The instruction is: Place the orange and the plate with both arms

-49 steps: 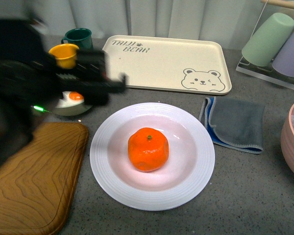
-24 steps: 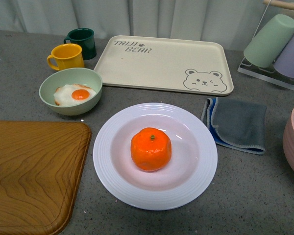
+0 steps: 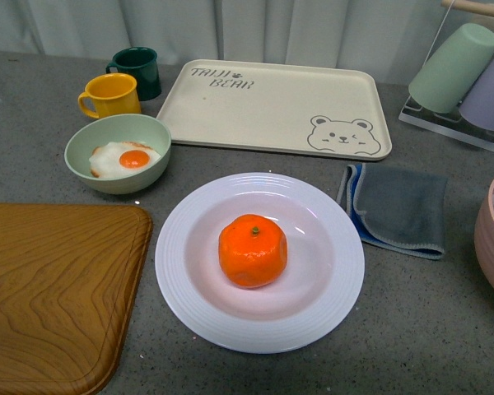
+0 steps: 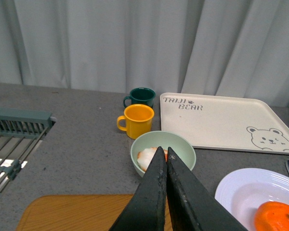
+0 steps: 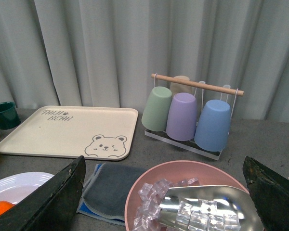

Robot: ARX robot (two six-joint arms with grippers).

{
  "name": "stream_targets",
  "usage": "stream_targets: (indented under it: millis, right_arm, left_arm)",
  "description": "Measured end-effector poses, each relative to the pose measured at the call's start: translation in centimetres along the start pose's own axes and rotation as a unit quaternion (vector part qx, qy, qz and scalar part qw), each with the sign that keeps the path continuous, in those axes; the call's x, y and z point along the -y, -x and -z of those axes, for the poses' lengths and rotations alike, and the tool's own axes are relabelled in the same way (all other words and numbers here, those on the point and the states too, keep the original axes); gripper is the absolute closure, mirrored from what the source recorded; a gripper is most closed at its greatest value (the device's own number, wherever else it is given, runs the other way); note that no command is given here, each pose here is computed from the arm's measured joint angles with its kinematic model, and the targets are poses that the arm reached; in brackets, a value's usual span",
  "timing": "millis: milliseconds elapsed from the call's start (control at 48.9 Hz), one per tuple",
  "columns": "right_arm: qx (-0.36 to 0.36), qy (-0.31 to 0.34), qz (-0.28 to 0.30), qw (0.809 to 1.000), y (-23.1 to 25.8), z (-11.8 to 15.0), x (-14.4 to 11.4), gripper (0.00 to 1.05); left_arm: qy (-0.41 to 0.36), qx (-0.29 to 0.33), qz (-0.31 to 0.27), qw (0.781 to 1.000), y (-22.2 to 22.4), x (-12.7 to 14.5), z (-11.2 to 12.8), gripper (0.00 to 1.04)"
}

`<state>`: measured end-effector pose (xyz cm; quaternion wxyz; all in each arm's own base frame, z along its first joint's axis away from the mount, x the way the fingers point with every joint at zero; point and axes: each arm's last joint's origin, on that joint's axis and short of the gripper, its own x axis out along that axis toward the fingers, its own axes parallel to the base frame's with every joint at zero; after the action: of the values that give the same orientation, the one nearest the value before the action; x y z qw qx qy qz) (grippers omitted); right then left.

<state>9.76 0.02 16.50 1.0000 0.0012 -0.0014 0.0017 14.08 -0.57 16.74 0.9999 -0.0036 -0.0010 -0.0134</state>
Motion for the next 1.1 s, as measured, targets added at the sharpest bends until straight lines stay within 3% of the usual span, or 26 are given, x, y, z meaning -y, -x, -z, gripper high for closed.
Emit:
stream_targets:
  millis: [388,490,552,654,756,879,1103]
  right_arm:
    - [0.000,0.000,0.000,1.000,0.0,0.0,0.0,0.09]
    - [-0.048,0.075,0.054,0.995,-0.8,-0.2,-0.5,0.09]
    - [-0.071,0.073,0.002,0.995,-2.2,-0.9,-1.7,0.09]
    - [-0.120,0.006,-0.076,0.990,-4.9,-1.2,-3.6,0.09]
    - [-0.191,-0.061,-0.122,0.972,-7.1,0.0,-5.3,0.09]
    - [-0.297,-0.158,-0.151,0.930,-9.2,3.0,-6.6,0.09]
    - [-0.377,-0.263,-0.173,0.871,-11.4,6.1,-6.4,0.09]
  left_arm:
    - [0.000,0.010,-0.013,1.000,1.6,-0.5,-0.6,1.01]
    - [0.000,0.011,-0.013,1.000,2.0,-0.5,-0.6,1.01]
    - [0.000,0.011,-0.013,1.000,2.2,-0.5,-0.7,1.01]
    - [0.000,0.011,-0.013,1.000,2.5,-0.5,-0.7,1.01]
    - [0.000,0.011,-0.013,1.000,2.7,-0.5,-0.6,1.01]
    - [0.000,0.012,-0.013,1.000,3.0,-0.5,-0.6,1.01]
    - [0.000,-0.002,-0.013,1.000,4.2,-0.4,-0.2,1.01]
